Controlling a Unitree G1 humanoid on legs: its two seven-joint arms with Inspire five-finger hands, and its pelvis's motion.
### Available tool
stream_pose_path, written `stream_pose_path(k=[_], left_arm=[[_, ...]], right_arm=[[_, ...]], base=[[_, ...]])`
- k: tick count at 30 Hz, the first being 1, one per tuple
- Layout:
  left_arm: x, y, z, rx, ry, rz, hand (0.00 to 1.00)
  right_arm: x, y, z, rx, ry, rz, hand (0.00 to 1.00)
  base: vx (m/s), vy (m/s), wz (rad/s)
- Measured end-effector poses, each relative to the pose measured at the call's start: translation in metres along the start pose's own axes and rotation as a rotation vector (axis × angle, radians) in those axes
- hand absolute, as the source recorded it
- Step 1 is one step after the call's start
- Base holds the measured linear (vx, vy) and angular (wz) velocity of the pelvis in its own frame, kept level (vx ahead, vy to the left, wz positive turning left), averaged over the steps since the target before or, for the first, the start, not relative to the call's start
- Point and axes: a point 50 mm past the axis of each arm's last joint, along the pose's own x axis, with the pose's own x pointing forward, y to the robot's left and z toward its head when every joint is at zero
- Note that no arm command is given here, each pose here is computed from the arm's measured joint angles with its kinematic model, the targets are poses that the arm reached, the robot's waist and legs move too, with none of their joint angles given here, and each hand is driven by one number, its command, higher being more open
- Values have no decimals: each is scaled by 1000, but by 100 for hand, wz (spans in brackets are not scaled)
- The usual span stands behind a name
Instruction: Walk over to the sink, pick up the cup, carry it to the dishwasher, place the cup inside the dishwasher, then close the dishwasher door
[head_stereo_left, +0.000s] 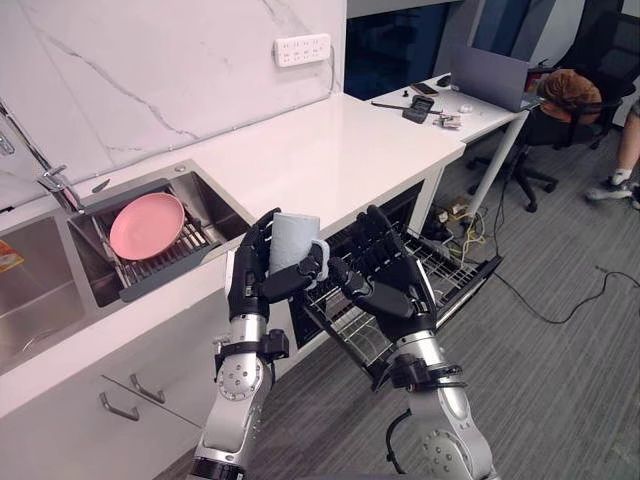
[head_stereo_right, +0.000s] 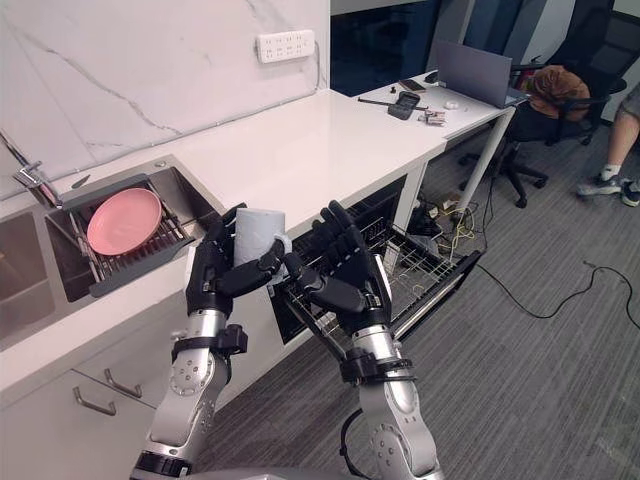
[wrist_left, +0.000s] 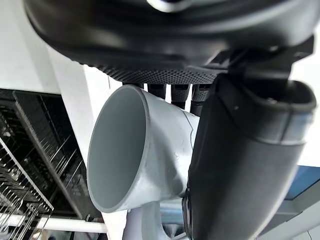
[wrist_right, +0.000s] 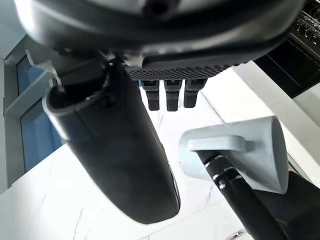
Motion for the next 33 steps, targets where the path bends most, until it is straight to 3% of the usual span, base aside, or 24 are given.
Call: stream_pose_path(k=[15,33], left_arm=[[-8,-34,6,-48,-15,-146,30],[-10,-42,6,-30,-16,-206,30]], right_arm=[[5,3,-11,16,39,-43,90],[15,3,-6,164,17,-105,90]], base=[[-10,-5,3],[-3,0,1]])
